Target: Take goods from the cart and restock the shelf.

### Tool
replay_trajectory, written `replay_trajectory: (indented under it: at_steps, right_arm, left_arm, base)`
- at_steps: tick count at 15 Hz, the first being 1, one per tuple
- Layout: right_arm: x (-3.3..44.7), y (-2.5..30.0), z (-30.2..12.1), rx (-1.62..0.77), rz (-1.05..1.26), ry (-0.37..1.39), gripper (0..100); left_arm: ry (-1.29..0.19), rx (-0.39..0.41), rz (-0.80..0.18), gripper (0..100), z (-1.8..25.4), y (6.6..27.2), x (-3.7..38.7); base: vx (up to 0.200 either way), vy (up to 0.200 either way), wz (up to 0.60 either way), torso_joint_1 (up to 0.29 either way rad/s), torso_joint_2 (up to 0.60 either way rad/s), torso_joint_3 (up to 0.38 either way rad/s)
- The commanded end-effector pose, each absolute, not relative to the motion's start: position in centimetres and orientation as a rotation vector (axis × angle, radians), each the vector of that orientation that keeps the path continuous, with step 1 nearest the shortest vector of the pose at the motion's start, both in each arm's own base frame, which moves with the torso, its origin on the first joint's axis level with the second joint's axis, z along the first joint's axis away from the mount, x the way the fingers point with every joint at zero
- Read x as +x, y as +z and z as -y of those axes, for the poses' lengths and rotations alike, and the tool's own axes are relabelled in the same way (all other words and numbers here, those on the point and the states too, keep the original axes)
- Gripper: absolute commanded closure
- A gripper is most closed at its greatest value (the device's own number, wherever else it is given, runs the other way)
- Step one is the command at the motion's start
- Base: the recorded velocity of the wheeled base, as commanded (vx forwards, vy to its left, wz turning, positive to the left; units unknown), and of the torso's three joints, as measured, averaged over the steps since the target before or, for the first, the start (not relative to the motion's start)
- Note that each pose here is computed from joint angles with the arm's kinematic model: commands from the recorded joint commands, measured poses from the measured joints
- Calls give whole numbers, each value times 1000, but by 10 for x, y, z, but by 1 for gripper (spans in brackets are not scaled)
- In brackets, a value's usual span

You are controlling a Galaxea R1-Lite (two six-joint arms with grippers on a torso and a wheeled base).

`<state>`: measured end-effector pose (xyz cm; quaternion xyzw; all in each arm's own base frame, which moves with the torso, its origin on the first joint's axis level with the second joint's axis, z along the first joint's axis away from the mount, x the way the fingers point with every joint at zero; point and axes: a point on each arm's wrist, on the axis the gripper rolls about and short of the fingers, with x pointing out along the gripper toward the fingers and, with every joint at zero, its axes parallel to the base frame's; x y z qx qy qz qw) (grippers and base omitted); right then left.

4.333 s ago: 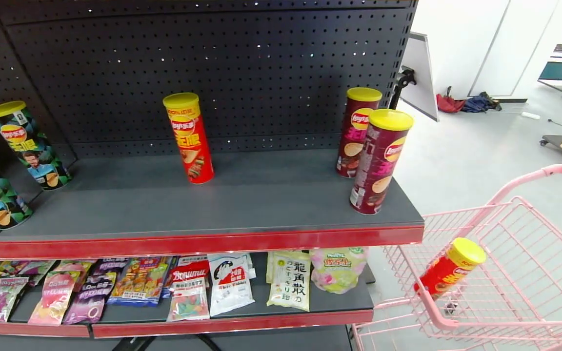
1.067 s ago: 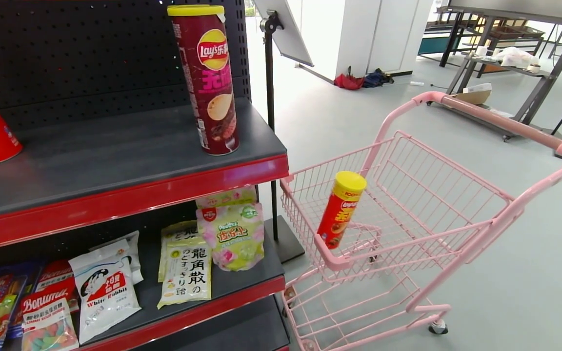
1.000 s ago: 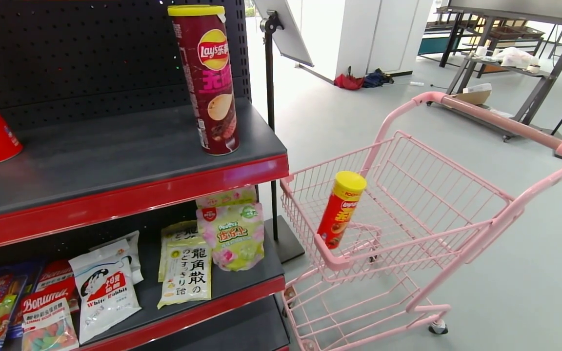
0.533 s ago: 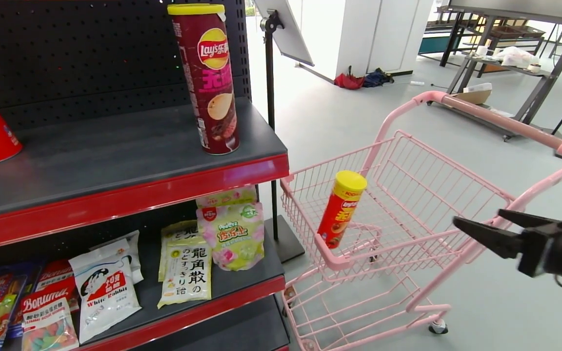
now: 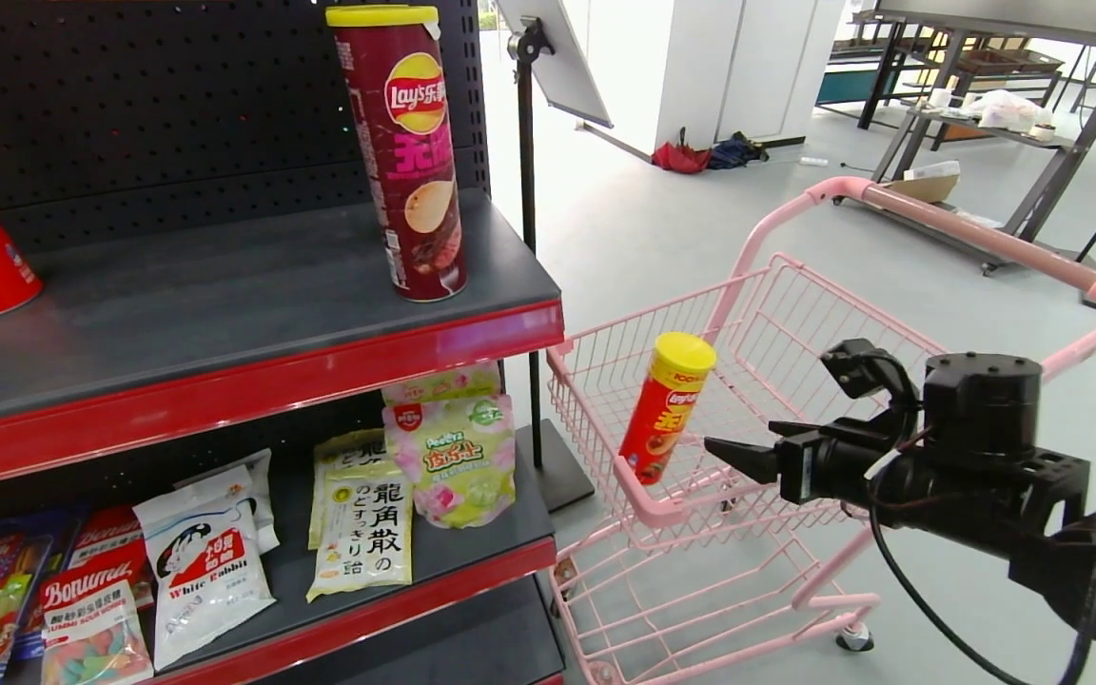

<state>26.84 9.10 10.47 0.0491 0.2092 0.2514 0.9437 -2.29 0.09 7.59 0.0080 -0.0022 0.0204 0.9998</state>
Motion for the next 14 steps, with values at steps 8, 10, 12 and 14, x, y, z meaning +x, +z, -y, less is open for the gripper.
replay_trajectory:
  at_steps: [8, 10, 12, 14]
  right_arm:
    - [337, 81, -125, 113, -406, 562, 0]
    - [346, 76, -128, 115, -406, 559, 0]
    - [352, 74, -128, 121, -401, 553, 0]
    - [358, 70, -130, 122, -401, 551, 0]
  left_arm:
    - [45, 14, 3, 0, -1, 76, -23]
    - [45, 14, 3, 0, -1, 76, -23]
    - [45, 14, 3, 0, -1, 76, -23]
    - [45, 14, 3, 0, -1, 76, -23]
  base:
    - [0, 0, 0, 0, 0, 0]
    - [0, 0, 0, 0, 0, 0]
    - [0, 0, 0, 0, 0, 0]
    - [0, 0, 0, 0, 0, 0]
